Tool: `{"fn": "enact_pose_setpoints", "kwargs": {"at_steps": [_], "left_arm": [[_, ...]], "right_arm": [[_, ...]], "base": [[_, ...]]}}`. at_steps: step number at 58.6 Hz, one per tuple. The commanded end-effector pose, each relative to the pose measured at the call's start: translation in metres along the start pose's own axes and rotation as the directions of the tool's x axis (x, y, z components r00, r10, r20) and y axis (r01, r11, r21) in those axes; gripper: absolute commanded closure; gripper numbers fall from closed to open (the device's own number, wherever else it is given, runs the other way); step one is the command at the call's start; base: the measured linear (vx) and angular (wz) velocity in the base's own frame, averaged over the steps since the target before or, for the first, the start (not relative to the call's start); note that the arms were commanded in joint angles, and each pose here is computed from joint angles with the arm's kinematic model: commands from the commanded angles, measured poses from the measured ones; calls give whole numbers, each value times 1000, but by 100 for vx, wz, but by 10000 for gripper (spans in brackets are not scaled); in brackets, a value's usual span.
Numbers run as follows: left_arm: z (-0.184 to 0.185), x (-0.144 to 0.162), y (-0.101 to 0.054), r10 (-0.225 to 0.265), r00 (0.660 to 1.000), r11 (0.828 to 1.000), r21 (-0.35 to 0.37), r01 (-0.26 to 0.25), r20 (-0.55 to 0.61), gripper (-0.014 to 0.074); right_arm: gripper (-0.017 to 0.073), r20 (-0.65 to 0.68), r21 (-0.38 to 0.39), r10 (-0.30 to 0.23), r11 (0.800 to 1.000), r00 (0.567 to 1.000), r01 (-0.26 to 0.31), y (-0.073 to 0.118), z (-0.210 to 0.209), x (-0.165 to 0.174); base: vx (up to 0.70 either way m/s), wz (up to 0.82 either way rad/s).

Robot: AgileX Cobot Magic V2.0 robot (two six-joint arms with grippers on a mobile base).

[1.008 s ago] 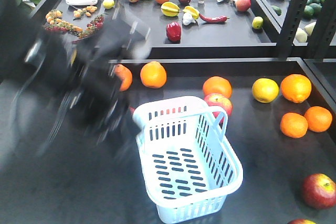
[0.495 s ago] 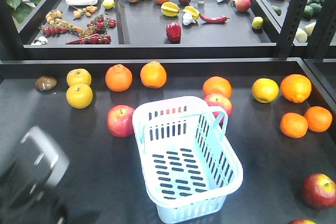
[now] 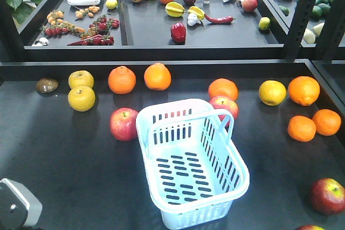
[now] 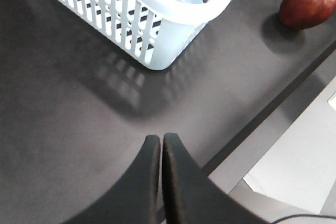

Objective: Pick three apples into basket with both arms

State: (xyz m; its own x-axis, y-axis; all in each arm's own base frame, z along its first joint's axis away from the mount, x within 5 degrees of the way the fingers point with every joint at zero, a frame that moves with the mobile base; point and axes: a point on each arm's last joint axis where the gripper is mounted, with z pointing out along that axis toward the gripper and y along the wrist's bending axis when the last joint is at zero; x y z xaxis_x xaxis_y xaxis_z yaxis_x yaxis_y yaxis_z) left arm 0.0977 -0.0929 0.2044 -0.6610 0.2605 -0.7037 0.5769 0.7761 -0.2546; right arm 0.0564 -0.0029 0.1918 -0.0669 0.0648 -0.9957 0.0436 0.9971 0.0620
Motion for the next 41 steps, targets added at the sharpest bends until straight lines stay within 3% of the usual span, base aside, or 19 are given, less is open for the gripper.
{"fn": "enact_pose_setpoints", "kwargs": {"at_steps": [1,41], "left_arm": [[-4,-13,-2,-21,996,1000,0,21,83,601],[-3,-12,-2,-21,997,1000,3,21,73,599]], "right_arm": [[564,71,-10,-8,1000,997,9,1,0,-3],[564,71,-10,-8,1000,997,9,1,0,-3]], "base": [[0,0],[0,0]]}}
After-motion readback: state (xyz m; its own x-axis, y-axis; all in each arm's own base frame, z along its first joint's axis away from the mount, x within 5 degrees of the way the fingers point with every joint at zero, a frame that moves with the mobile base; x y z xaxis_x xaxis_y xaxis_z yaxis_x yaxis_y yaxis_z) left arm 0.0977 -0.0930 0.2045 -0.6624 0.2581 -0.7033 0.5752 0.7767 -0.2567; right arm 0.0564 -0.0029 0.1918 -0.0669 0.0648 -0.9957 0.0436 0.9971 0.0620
